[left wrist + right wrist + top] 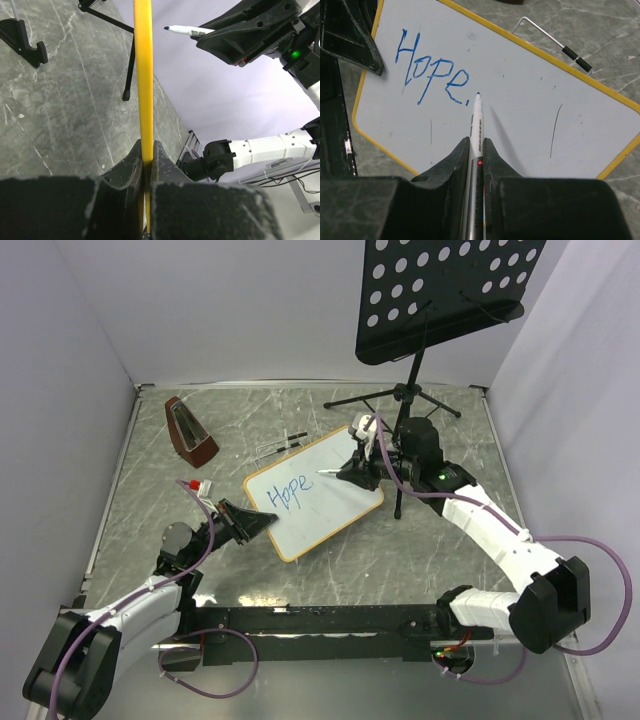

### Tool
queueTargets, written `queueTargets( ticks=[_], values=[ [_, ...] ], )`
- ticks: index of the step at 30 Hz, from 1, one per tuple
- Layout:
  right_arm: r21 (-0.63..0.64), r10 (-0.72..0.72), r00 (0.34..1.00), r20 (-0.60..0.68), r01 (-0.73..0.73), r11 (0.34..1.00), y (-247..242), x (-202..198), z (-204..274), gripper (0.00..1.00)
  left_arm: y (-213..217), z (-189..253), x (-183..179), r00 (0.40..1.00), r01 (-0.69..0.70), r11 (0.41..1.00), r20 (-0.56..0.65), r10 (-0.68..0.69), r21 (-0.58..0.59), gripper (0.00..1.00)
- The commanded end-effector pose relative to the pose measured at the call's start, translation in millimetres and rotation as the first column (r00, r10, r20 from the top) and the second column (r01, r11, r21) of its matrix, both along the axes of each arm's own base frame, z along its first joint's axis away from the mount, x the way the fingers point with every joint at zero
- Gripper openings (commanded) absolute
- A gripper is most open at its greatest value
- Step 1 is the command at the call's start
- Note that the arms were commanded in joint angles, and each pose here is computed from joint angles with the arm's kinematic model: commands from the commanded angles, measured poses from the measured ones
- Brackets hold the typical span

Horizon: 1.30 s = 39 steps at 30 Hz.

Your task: Write a sentence on the whiteboard

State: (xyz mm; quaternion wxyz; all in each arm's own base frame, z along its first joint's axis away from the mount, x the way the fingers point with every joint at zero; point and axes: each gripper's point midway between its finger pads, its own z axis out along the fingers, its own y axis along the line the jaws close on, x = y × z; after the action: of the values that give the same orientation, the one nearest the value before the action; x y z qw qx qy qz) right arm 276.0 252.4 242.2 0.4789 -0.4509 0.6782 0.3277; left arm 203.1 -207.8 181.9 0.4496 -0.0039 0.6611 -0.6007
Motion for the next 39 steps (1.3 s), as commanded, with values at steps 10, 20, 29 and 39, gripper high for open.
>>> queueTargets(
  ticks=[10, 20, 29, 39],
  values=[
    [-0.025, 0.0, 0.996, 0.094, 0.002, 1.0, 1.9, 21.5, 11.5, 0.0, -0.2, 38.6, -10.9, 0.986, 0.041, 0.997, 0.167, -0.028, -0.073, 0.01],
    [-0.044, -0.004, 0.997, 0.077, 0.008, 0.999, 1.3, 23.0, 2.8, 0.0, 0.2, 43.2, -13.4, 0.983, 0.047, 0.995, 0.182, -0.031, -0.083, 0.01],
    [-0.08, 0.018, 0.999, 0.041, -0.015, 0.997, -5.5, 8.7, -11.2, 0.0, 0.3, 44.7, -10.7, 0.983, 0.04, 0.995, 0.181, -0.023, -0.09, 0.01],
    [-0.091, 0.047, 0.999, -0.004, -0.047, 0.995, -8.7, -7.6, -22.0, 0.0, 0.3, 43.9, -8.4, 0.984, 0.033, 0.995, 0.175, -0.017, -0.089, 0.01]
  ],
)
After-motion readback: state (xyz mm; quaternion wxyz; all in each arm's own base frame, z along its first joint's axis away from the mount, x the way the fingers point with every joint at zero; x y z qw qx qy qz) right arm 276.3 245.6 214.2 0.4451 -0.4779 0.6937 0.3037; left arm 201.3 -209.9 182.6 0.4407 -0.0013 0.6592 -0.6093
